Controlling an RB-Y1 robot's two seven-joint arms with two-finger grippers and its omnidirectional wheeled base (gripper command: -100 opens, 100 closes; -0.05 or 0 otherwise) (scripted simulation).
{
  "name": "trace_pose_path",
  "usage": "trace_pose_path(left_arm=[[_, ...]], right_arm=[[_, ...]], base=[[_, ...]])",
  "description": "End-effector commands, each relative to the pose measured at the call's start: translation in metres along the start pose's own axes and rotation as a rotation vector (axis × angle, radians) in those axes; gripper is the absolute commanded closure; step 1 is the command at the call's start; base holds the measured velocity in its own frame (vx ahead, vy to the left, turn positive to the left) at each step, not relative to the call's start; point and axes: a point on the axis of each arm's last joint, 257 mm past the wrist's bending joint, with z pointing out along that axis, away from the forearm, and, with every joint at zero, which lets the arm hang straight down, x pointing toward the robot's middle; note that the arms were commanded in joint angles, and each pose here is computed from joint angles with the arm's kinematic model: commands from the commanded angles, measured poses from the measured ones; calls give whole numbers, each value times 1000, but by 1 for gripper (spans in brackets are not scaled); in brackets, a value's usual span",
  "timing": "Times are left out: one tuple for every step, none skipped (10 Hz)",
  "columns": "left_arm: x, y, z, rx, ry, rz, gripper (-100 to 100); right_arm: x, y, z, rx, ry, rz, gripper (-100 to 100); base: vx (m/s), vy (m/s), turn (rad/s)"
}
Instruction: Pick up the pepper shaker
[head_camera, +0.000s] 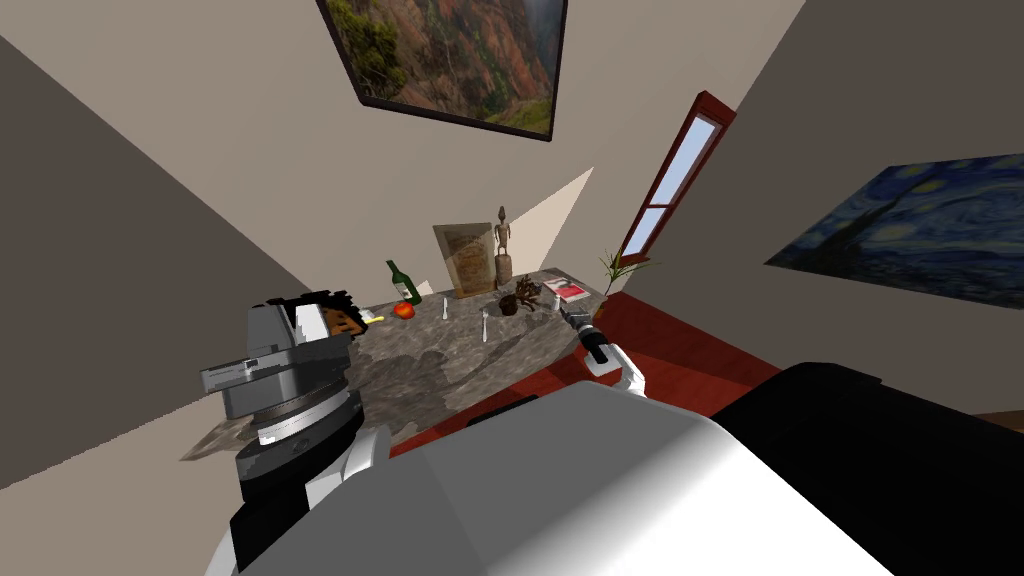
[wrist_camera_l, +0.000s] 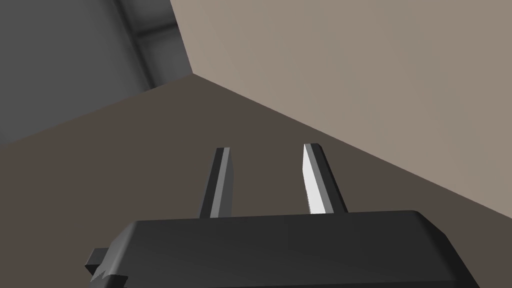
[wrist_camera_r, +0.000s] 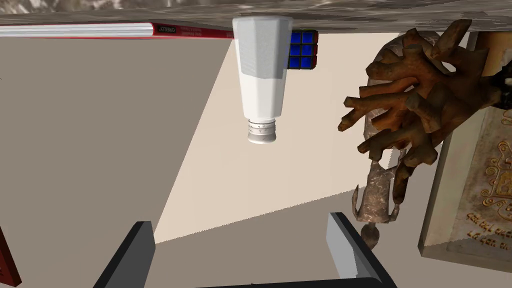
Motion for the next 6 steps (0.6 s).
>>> trace_pose_path(left_arm=[[0, 0, 0, 0, 0, 0, 0], [0, 0, 0, 0, 0, 0, 0], [0, 0, 0, 0, 0, 0, 0], [0, 0, 0, 0, 0, 0, 0], [0, 0, 0, 0, 0, 0, 0], [0, 0, 0, 0, 0, 0, 0]], right_arm=[[-2, 3, 2, 8, -15, -4, -100], [-1, 5, 3, 10, -20, -10, -100], [3, 7, 5, 12, -21, -27, -100], [7, 9, 8, 11, -17, -43, -100], [13, 11, 11, 10, -11, -63, -100], [16, 13, 13, 8, -7, -74, -100]], base=[[-59, -6, -65], [-35, -15, -60], [-5, -26, -79], [27, -32, -42], [53, -34, -15], [64, -28, -4]])
